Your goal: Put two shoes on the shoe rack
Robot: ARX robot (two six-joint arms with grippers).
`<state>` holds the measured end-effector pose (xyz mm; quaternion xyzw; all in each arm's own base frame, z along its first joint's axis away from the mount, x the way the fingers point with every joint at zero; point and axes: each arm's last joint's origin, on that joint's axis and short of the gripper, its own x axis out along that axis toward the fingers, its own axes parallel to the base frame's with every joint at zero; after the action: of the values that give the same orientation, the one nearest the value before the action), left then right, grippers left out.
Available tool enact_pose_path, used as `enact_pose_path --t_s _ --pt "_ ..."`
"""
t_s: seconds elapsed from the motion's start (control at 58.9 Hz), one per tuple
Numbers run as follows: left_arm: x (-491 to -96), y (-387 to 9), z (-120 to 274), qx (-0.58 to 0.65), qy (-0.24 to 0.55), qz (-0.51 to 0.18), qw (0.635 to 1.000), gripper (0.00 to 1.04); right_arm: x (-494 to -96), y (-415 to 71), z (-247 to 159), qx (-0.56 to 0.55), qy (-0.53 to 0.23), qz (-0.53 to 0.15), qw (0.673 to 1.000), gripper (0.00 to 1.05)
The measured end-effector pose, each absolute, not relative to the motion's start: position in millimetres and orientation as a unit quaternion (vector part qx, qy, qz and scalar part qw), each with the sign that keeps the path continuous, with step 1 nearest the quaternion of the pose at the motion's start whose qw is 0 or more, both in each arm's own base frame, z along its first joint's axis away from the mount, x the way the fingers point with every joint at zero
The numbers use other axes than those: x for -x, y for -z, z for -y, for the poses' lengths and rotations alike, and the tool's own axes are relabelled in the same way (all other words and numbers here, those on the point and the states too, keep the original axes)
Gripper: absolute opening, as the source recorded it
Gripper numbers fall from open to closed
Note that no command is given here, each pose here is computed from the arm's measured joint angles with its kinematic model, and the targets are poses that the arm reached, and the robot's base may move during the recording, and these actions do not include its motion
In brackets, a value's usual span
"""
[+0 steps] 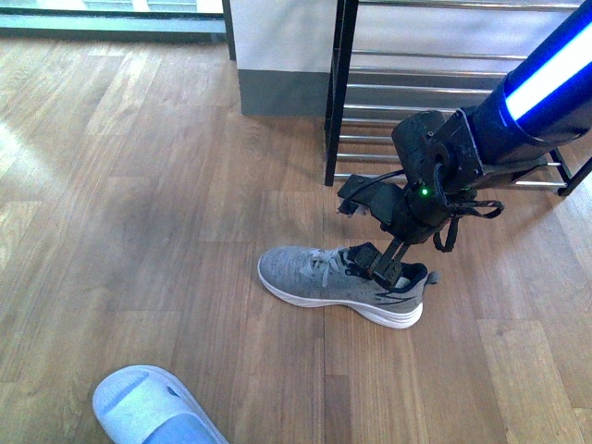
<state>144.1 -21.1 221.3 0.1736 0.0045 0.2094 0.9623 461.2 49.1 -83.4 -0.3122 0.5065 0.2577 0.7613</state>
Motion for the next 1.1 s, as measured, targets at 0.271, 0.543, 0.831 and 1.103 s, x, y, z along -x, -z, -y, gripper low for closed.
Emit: enact_pose_path --t_s 0.271,0.543,0.831,1.103 --pt "-144.2 -221.3 21.1 -0.174 -0.209 -0.004 0.962 0.02 -462.5 102.8 -50.6 0.305 -0.249 -0.493 0.776 0.76" --pt "-144.2 -221.3 21.1 -0.174 -0.209 -0.004 0.962 0.02 -464.0 106.1 -51.1 0.313 -0.235 -0.477 0.787 0.36" --pt "-144.2 -221.3 21.1 -0.174 -0.209 -0.004 0.962 0.02 -462.0 108.5 -47.9 0.302 -0.21 -0.471 0.802 0.01" --pt "-144.1 -221.3 21.1 -0.174 -0.209 -0.005 0.962 0.02 -439.8 82.6 -45.2 0.255 -0.205 -0.456 0.828 0.01"
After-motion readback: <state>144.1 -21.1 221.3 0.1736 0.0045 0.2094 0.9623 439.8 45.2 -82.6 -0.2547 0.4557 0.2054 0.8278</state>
